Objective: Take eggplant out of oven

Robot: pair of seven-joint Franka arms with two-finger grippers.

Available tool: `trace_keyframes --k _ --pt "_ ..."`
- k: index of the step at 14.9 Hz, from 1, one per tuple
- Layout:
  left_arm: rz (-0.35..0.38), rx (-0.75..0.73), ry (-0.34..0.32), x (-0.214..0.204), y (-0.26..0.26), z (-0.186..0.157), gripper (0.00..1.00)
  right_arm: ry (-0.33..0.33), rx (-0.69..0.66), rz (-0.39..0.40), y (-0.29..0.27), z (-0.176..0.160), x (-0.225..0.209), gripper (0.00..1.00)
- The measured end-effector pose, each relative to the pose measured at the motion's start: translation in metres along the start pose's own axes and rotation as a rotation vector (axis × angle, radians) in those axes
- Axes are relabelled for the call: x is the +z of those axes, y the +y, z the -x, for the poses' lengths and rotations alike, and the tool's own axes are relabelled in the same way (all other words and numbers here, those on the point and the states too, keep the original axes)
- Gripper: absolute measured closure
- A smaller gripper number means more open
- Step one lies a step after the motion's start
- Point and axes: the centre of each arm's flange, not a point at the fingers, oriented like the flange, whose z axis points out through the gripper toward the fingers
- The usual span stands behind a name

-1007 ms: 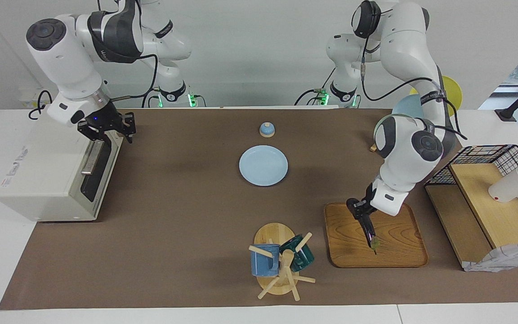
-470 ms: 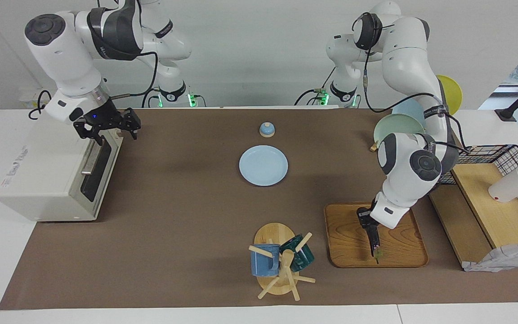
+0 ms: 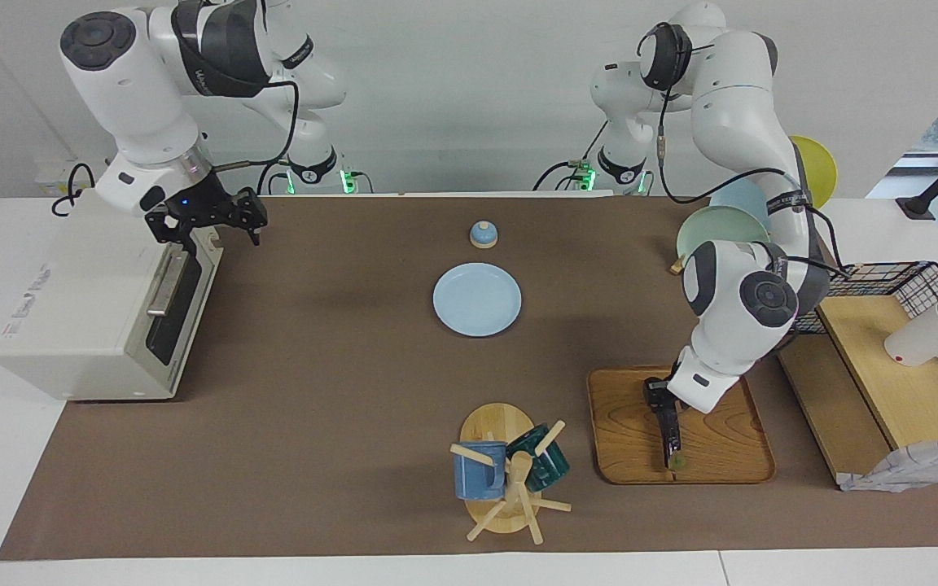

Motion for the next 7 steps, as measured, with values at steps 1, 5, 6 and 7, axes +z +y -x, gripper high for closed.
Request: trace_keyframes --k 1,5,6,7 --pt "0.001 0.000 0.007 -0.003 0.000 -0.001 0.04 0.001 0.005 0.001 0.000 -0.002 0.000 0.00" --pt "0.016 -0.009 0.075 -0.054 -0.002 -0.001 0.00 0.012 0.020 0.000 0.008 -0.003 -0.010 0.00" --pt "0.016 -0.012 0.085 -0.073 -0.004 0.002 0.00 0.019 0.022 -0.002 0.008 -0.003 -0.015 0.00" --pt "0.014 -0.015 0.087 -0.091 -0.007 0.007 0.00 0.024 0.023 -0.006 0.008 -0.003 -0.018 0.00"
